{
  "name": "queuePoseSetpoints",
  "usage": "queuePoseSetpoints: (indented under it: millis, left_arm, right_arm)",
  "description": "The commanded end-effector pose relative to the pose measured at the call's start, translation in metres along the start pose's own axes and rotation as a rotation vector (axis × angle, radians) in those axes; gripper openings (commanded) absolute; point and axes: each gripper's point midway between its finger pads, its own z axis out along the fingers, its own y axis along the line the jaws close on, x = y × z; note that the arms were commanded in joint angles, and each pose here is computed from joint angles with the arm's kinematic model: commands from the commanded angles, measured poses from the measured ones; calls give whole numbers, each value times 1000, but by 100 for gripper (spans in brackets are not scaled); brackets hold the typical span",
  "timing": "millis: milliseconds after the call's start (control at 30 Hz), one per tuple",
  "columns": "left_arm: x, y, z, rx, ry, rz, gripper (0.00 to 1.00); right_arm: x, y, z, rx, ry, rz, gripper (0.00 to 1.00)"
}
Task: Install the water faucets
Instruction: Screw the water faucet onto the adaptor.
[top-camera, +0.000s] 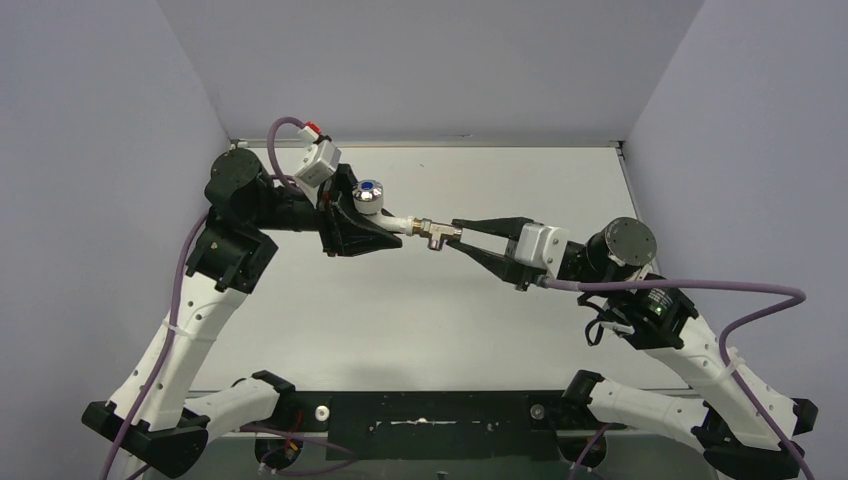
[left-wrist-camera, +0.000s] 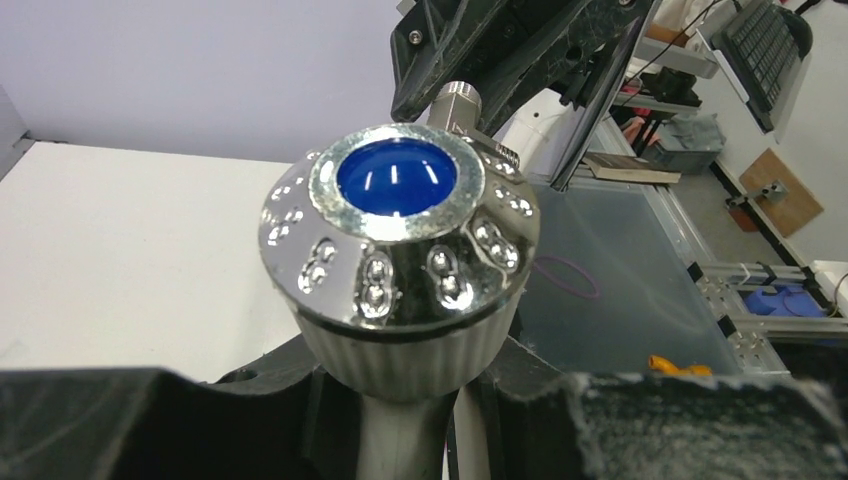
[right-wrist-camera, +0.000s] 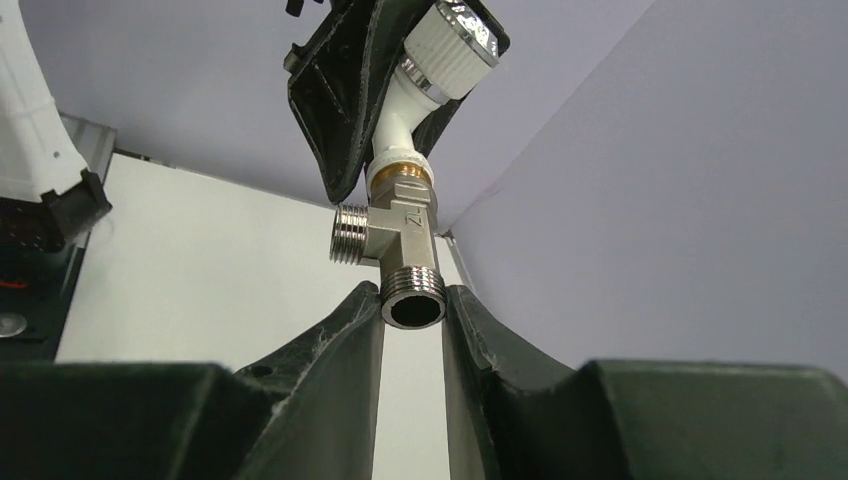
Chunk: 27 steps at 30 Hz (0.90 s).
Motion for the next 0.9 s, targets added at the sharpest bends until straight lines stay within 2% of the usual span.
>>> queuePoseSetpoints:
  millis: [0, 367, 600, 867]
  left_arm:
    - [-15, -9, -2, 33, -10, 132, 0]
    - [-19, 0, -3, -4, -3, 212, 0]
    - [-19, 6, -4, -18, 2, 224, 0]
    - [-17, 12, -3, -31, 8, 221, 0]
  right_arm:
    - [-21, -15, 6, 85, -83, 181, 0]
    - [-18, -8, 10, 118, -106, 510, 0]
    - [-33, -11, 8, 146, -169, 687, 0]
    - [-30, -12, 7, 188, -186, 864, 1]
